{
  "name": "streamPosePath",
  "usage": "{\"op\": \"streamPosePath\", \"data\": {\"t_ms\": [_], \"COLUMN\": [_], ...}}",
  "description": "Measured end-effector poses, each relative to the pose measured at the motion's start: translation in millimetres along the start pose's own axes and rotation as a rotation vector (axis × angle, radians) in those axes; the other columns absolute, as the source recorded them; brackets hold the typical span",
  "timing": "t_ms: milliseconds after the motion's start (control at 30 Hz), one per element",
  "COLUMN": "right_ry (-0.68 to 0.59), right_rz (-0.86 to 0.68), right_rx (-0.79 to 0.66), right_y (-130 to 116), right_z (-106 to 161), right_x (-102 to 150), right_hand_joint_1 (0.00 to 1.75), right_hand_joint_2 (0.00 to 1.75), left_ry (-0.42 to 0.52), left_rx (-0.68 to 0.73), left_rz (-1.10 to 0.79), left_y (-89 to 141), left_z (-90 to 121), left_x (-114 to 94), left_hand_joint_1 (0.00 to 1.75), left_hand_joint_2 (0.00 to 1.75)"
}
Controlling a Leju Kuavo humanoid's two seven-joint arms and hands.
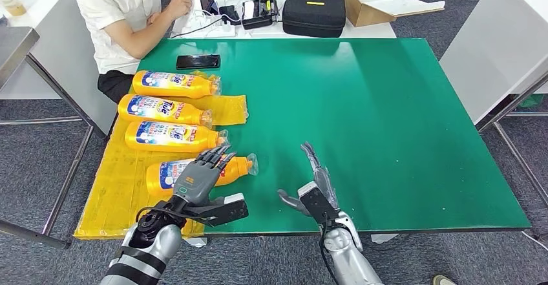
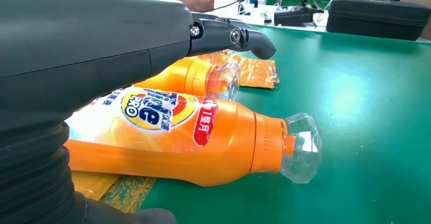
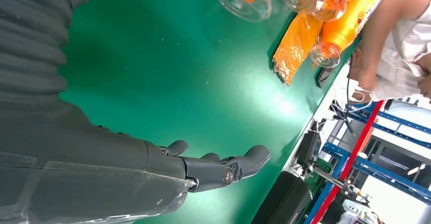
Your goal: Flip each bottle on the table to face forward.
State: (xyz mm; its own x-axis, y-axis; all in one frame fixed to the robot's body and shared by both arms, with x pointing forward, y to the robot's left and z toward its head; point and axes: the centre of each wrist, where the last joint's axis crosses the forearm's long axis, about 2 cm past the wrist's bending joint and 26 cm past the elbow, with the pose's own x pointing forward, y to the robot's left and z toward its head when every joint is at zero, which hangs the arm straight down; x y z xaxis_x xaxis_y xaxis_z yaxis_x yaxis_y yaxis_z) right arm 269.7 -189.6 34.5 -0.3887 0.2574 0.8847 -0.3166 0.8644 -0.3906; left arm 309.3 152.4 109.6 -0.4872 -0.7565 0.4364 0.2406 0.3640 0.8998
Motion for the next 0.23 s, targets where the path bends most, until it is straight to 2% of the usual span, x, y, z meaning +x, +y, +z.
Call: {"op": "streamPosePath", "data": {"t_ms": [233], "right_ry": [-0.003], "right_rz": [0.002], "right_rx": [-0.004], "right_y": [0.2], "right_z": [1.8], "right_x": [1.1], "right_hand_joint_1": [0.0], "right_hand_joint_2": [1.75], "left_ry": [-0.012], "left_rx": [0.049], "left_rz": [-0.003], "left_y": [1.3], "left_z": [2.6], "left_x": [3.7], "left_hand_joint_1": [0.0], "left_hand_joint_2": [1.75]}}
